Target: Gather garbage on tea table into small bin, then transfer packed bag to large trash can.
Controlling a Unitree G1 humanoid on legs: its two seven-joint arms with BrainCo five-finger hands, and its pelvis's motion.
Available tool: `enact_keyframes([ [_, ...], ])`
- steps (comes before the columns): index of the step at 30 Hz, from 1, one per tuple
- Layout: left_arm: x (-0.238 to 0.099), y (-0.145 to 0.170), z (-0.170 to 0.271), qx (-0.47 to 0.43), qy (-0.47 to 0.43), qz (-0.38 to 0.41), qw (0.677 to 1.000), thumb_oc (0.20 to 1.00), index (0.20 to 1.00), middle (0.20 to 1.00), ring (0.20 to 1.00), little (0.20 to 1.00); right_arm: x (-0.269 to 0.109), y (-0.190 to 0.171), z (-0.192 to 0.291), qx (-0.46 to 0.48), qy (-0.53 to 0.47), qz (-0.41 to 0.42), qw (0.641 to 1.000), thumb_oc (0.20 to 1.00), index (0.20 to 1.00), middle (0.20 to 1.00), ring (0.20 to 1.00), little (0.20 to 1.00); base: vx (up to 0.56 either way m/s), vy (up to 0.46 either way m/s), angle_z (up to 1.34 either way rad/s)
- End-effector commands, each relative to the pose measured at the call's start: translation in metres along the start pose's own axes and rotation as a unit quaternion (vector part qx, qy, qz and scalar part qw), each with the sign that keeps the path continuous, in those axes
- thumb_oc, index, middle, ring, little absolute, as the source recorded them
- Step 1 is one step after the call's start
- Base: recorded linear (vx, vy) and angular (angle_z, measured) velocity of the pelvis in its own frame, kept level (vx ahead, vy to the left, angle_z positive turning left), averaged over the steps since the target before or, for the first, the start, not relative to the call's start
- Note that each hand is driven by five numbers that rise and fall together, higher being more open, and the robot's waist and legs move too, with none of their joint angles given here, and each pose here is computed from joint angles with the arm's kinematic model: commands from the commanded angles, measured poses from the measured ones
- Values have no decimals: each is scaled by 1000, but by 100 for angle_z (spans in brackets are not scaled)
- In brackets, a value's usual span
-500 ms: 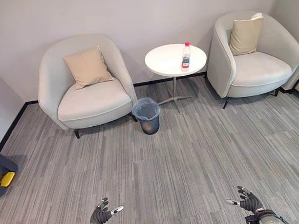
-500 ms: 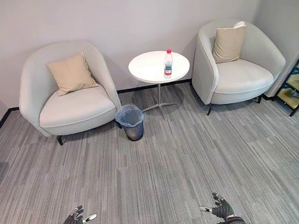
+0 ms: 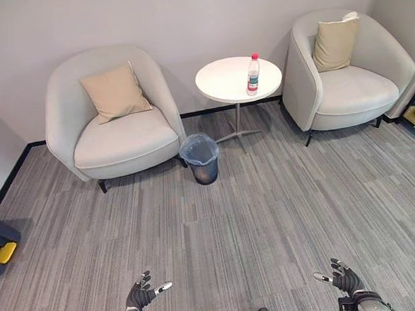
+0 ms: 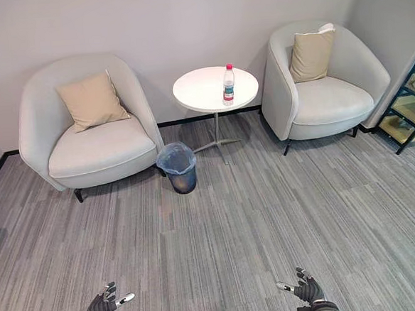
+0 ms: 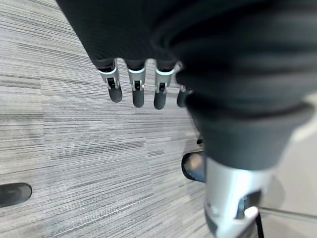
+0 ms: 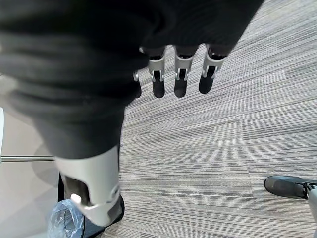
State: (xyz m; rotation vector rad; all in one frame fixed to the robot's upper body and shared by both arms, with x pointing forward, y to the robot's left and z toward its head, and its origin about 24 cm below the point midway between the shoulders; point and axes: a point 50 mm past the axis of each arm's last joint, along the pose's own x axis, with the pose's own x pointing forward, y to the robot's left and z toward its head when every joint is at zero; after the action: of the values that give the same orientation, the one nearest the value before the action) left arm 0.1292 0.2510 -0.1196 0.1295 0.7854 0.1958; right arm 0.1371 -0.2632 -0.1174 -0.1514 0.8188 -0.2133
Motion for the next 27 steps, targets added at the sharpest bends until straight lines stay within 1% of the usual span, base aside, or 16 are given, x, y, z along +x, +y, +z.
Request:
enact_keyframes([
  [1,6,6,25,-1,-53,3,999,1000,1000,1000,1000,1000,11,0,30,22,-47,-10,999,1000,1000,1000,1000,1000,-1,95,-31],
  [10,8,12,33,-8,-64,17,998,1000,1000,1000,1000,1000,16,12,51,18,-77,8,997,1000,1000,1000,1000,1000,53,60,-18],
  [14,11,7,37,-16,-68,16,997,1000,1000,1000,1000,1000,18,20,69,-9,-108,23,994,1000,1000,1000,1000,1000,228,-86,-59],
  [18,14,0,42,-14,-73,8,997,1000,1000,1000,1000,1000,16,22,72,-19,-116,26,993,1000,1000,1000,1000,1000,329,-190,-9],
  [23,14,-12,39,-16,-69,-12,997,1000,1000,1000,1000,1000,12,14,54,-11,-99,15,995,1000,1000,1000,1000,1000,297,-289,67],
  [27,17,-21,43,-23,-66,-24,997,1000,1000,1000,1000,1000,12,12,60,-22,-107,16,994,1000,1000,1000,1000,1000,238,-259,10],
])
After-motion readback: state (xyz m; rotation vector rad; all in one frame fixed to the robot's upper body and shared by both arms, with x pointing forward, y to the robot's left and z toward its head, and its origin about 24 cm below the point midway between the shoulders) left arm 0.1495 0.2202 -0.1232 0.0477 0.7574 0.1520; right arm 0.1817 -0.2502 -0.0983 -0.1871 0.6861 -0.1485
